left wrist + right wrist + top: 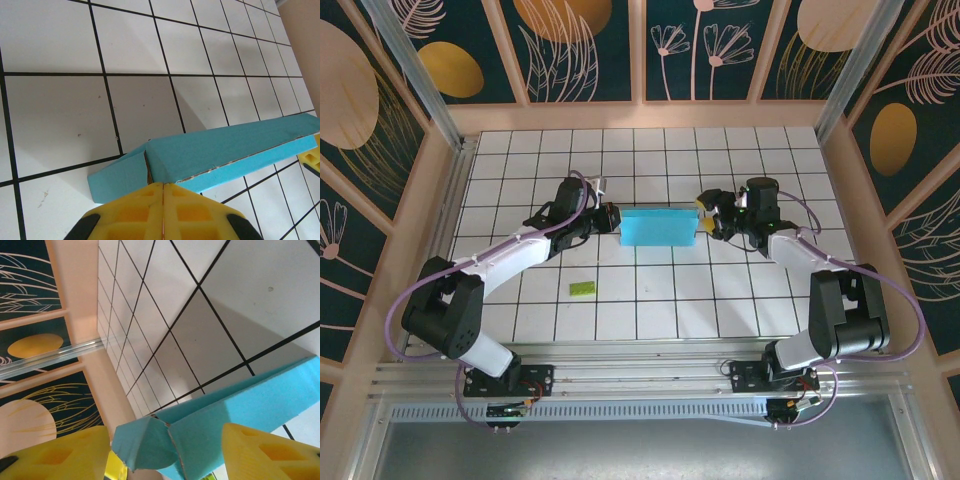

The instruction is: Fold the paper box

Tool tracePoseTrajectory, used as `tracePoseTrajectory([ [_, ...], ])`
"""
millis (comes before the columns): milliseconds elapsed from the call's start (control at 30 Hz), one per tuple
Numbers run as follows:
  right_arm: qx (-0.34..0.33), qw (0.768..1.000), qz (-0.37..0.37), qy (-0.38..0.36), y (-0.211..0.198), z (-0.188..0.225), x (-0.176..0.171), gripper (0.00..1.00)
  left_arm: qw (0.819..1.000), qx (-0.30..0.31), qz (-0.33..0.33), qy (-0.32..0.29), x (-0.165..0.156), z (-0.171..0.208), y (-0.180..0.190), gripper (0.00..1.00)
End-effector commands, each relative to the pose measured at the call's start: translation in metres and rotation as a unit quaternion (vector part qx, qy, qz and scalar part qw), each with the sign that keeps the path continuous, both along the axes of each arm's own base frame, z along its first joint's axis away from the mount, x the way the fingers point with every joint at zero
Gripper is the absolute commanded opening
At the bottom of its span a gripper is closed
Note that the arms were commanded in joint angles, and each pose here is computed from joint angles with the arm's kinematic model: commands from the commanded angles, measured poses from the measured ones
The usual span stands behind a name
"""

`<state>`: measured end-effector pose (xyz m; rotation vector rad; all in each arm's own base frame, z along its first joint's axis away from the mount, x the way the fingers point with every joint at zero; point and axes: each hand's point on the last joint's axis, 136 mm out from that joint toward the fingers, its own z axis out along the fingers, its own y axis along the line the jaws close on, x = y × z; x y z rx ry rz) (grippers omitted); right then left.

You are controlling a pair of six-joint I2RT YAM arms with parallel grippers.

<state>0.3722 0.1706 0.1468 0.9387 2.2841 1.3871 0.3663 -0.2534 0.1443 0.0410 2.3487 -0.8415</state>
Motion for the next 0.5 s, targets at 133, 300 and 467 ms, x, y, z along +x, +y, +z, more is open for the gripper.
tracePoseTrajectory([
  [133,0.013,1.000,-0.005,0.012,0.003,-0.005,-0.004,0.51,0.999,0.014,-0.006,0.047,-0.011,-0.024,-0.001,0.07],
  [300,0.013,0.999,-0.020,0.033,0.000,-0.016,-0.009,0.43,0.999,0.015,-0.005,0.048,-0.011,-0.025,-0.001,0.07],
  [467,0.026,0.998,-0.035,0.055,-0.001,-0.027,-0.016,0.37,0.999,0.014,-0.005,0.049,-0.011,-0.026,-0.001,0.07],
])
